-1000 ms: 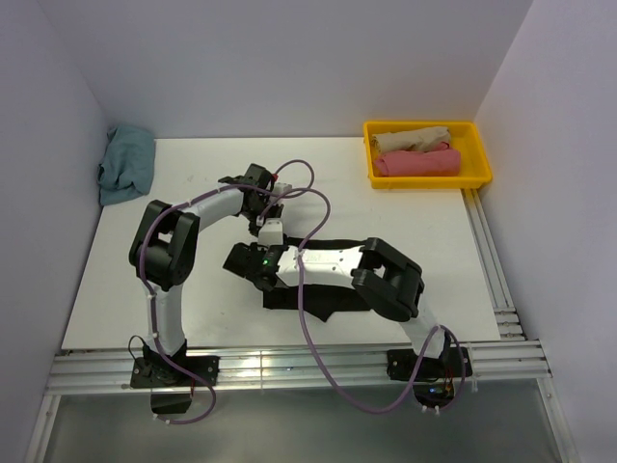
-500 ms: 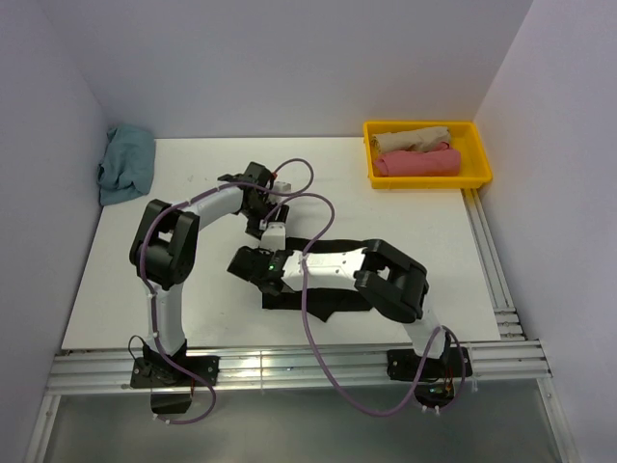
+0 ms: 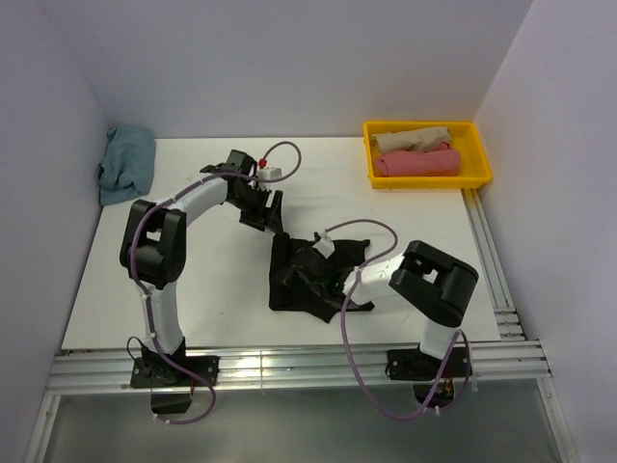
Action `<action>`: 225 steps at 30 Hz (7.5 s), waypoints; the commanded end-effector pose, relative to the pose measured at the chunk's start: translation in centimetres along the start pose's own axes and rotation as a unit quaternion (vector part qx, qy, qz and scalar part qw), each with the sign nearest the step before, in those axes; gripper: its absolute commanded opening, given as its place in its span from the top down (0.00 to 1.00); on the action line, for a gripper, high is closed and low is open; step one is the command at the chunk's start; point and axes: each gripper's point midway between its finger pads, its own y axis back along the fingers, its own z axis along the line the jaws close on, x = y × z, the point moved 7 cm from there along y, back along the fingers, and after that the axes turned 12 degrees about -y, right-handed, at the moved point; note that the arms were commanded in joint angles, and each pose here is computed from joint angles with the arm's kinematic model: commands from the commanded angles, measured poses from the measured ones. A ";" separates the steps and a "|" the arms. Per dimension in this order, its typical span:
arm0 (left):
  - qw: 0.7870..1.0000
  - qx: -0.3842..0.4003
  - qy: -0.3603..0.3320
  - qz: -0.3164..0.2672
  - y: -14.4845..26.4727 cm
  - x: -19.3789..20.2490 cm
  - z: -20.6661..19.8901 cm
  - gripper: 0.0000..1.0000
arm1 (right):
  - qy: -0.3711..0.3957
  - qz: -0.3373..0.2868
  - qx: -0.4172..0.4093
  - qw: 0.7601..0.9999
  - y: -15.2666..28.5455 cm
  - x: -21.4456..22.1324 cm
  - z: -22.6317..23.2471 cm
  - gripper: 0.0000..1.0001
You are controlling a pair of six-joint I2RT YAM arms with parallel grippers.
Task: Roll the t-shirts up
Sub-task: Roll the tshirt
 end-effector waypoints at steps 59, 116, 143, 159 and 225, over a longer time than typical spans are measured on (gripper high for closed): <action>0.987 -0.121 -0.017 0.101 -2.3 -0.5 -2.2 1.00 | 0.261 -0.089 0.212 0.937 0.3 0.7 6.2 0.41; 0.992 0.122 0.023 -0.001 -3.5 2.0 -0.9 0.80 | -0.161 0.101 -0.040 0.981 2.0 2.1 -6.9 0.86; 0.976 -0.186 0.110 0.039 -0.2 0.2 6.0 1.00 | 0.003 0.144 0.023 0.989 -2.6 0.0 -2.0 0.67; 0.976 -0.181 0.104 0.056 -1.5 -0.1 5.5 1.00 | 0.122 0.111 0.118 0.979 1.8 4.9 -3.1 0.56; 0.983 -0.154 0.068 0.069 -2.5 -0.5 2.8 0.95 | 0.283 -0.087 0.218 0.930 -5.9 0.3 6.5 0.62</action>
